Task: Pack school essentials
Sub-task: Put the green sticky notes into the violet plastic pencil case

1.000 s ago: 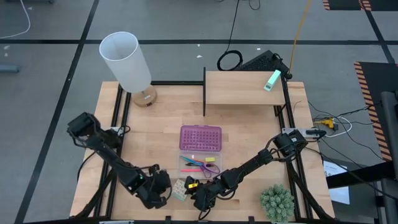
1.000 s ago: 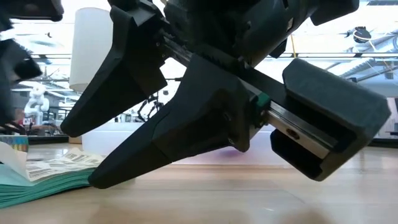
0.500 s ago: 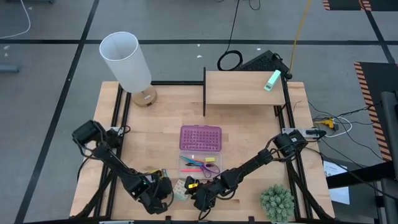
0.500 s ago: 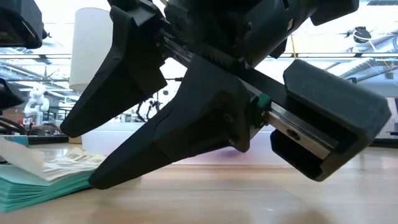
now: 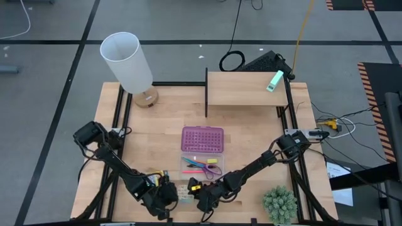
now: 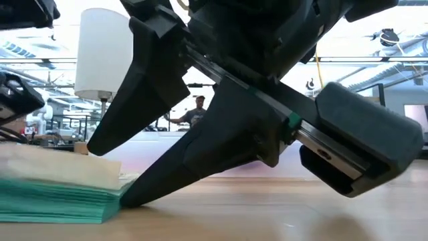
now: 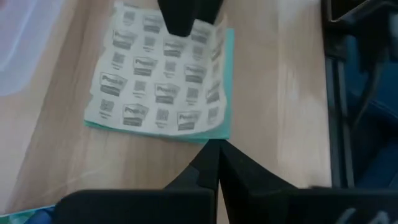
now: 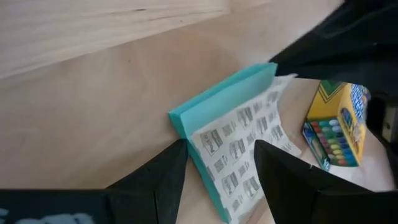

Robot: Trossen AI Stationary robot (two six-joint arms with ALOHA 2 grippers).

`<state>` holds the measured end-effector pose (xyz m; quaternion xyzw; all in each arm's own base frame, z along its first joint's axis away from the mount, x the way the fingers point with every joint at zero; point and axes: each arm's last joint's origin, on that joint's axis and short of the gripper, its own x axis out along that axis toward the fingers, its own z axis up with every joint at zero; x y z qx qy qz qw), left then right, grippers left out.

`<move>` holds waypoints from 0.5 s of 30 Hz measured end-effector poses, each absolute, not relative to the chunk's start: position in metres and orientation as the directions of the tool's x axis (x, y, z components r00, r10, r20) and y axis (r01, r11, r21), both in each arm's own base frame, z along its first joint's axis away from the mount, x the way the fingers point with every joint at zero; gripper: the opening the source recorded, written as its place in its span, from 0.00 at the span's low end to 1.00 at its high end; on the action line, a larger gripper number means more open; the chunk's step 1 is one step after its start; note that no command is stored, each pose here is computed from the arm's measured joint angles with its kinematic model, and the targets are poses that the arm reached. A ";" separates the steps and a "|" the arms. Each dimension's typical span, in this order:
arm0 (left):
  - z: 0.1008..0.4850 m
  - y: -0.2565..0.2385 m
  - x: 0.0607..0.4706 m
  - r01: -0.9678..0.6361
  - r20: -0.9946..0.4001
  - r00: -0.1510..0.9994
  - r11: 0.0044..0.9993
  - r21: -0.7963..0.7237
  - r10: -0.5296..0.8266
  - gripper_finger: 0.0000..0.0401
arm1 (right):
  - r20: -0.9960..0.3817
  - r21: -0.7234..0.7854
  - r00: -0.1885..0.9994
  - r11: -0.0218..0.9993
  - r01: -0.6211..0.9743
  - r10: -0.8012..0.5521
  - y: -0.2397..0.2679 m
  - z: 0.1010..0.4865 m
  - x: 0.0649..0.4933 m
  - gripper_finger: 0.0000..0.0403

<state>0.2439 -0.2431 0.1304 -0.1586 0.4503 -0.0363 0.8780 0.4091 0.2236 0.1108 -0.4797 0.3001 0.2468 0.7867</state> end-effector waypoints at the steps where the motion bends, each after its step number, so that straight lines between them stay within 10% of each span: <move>1: 0.134 -0.243 0.242 -0.074 -0.778 0.593 0.947 -0.311 -0.209 0.02 | -0.711 -0.610 0.696 0.405 -0.681 0.099 0.225 0.111 0.408 0.46; 15: 0.151 -0.226 0.246 -0.110 -0.723 0.691 0.984 -0.138 -0.024 0.02 | -0.699 -0.666 0.712 0.306 -0.681 0.062 0.229 0.111 0.405 0.46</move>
